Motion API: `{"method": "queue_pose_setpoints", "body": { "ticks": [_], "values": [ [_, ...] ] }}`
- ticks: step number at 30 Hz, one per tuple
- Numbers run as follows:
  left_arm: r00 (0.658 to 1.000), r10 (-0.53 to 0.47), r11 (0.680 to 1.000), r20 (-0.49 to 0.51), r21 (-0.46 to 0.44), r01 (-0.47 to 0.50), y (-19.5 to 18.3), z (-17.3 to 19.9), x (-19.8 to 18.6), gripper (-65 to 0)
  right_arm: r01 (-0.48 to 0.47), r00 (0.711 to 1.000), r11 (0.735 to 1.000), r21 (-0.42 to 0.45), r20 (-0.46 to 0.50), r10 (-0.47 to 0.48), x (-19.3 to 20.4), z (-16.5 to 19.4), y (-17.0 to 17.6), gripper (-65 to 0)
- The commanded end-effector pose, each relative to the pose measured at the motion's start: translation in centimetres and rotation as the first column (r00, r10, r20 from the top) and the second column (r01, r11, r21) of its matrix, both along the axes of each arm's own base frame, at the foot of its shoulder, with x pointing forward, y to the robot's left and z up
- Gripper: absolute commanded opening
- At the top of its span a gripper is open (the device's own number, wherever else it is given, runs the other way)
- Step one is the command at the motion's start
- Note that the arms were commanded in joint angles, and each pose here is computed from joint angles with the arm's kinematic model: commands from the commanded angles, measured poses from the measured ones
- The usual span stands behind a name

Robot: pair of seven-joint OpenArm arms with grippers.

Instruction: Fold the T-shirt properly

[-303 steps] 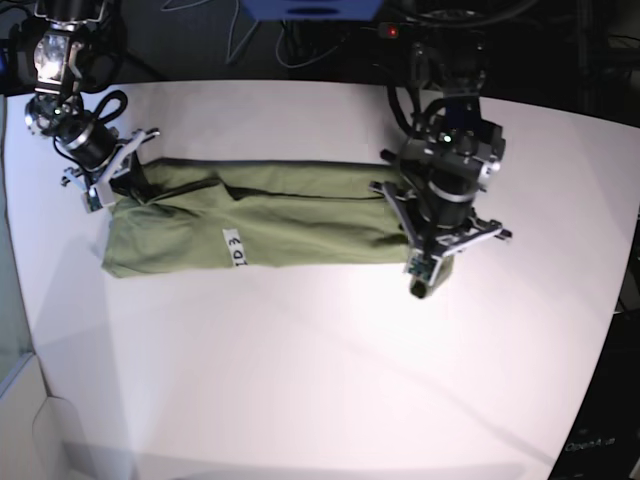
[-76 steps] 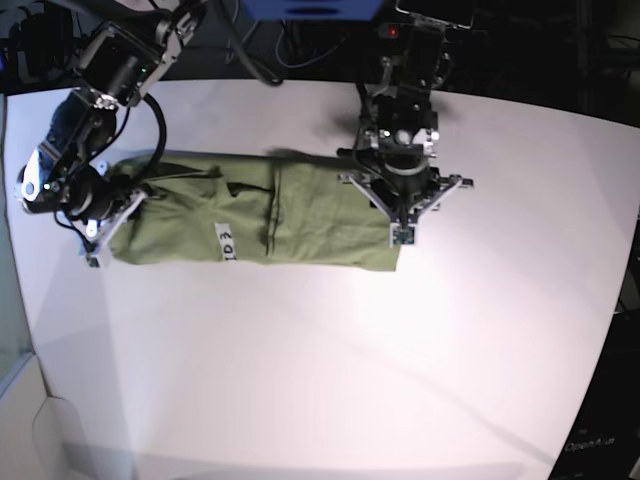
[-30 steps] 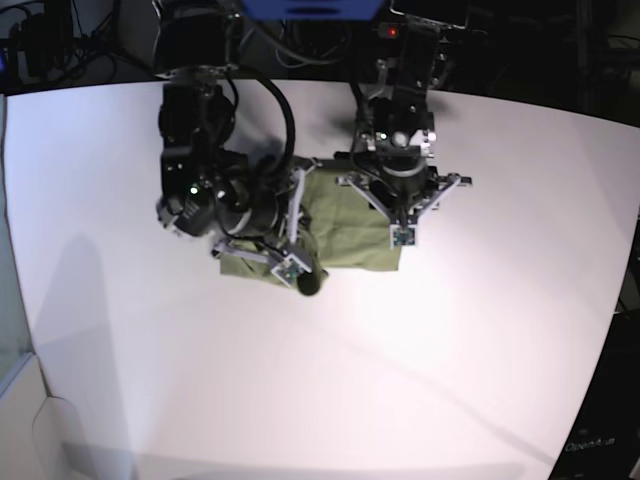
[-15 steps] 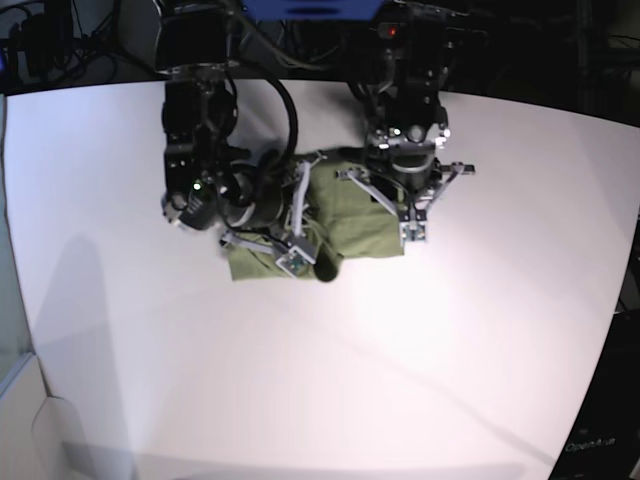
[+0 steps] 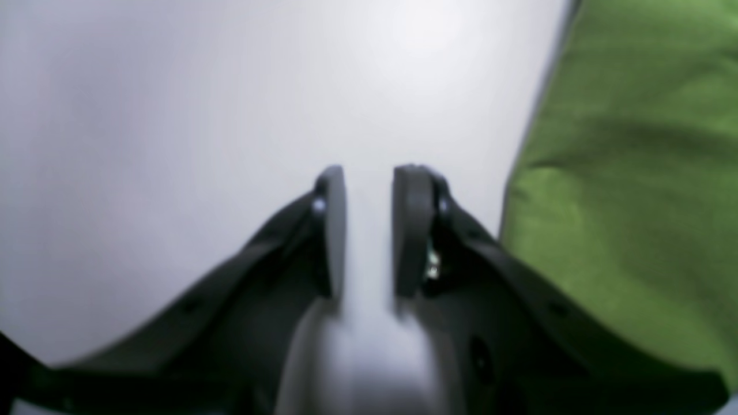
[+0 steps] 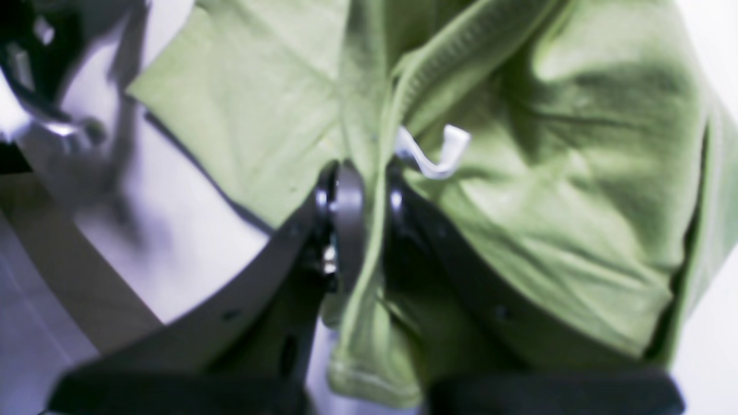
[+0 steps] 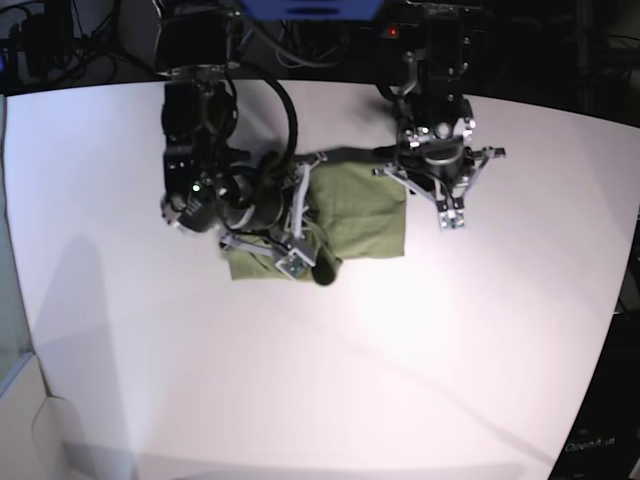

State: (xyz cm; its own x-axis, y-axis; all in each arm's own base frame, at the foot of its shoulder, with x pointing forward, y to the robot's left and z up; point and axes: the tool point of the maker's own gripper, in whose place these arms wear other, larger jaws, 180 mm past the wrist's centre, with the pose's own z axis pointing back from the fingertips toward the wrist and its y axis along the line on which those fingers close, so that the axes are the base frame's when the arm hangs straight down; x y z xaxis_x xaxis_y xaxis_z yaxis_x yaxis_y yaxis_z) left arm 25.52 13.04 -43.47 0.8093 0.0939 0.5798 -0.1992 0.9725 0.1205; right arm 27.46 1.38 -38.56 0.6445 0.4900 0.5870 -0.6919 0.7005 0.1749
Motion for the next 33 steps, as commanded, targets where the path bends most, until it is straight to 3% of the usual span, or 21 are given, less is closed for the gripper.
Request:
{"method": "queue_pose_setpoints", "body": {
  "ticks": [1, 13, 17, 23, 33],
  "values": [
    [1.0, -0.011, 1.0, 0.028, -0.01, 0.011, -0.6, 0.5, 1.3, -50.8, -0.003, 0.999, 0.997, 0.075, 0.052, -0.001, 1.1, 2.0, 1.3, -64.9],
    [1.0, -0.021, 0.999, 0.007, -0.036, 0.021, -1.9, -0.3, 2.1, -50.8, -0.14, 0.988, 0.965, 0.222, 0.09, 0.122, 0.4, 4.8, 6.2, -64.7],
    [0.999, -0.032, 0.999, 0.004, -0.039, 0.032, -2.3, -0.4, 1.9, -50.8, -0.194, 0.979, 0.956, 0.218, 0.104, 0.175, 0.2, 5.2, 7.6, -64.7],
    [0.999, -0.045, 0.998, 0.0, -0.037, 0.045, -2.5, -0.3, 1.8, -50.8, -0.199, 0.977, 0.956, 0.213, 0.122, 0.176, 0.8, 5.7, 7.6, -64.6],
    [0.988, 0.036, 0.999, 0.149, -0.015, -0.034, 0.5, 4.7, 3.0, -50.8, -0.196, 0.978, 0.958, 0.21, 0.116, 0.174, 0.6, 5.4, 7.6, -64.6]
  ]
}}
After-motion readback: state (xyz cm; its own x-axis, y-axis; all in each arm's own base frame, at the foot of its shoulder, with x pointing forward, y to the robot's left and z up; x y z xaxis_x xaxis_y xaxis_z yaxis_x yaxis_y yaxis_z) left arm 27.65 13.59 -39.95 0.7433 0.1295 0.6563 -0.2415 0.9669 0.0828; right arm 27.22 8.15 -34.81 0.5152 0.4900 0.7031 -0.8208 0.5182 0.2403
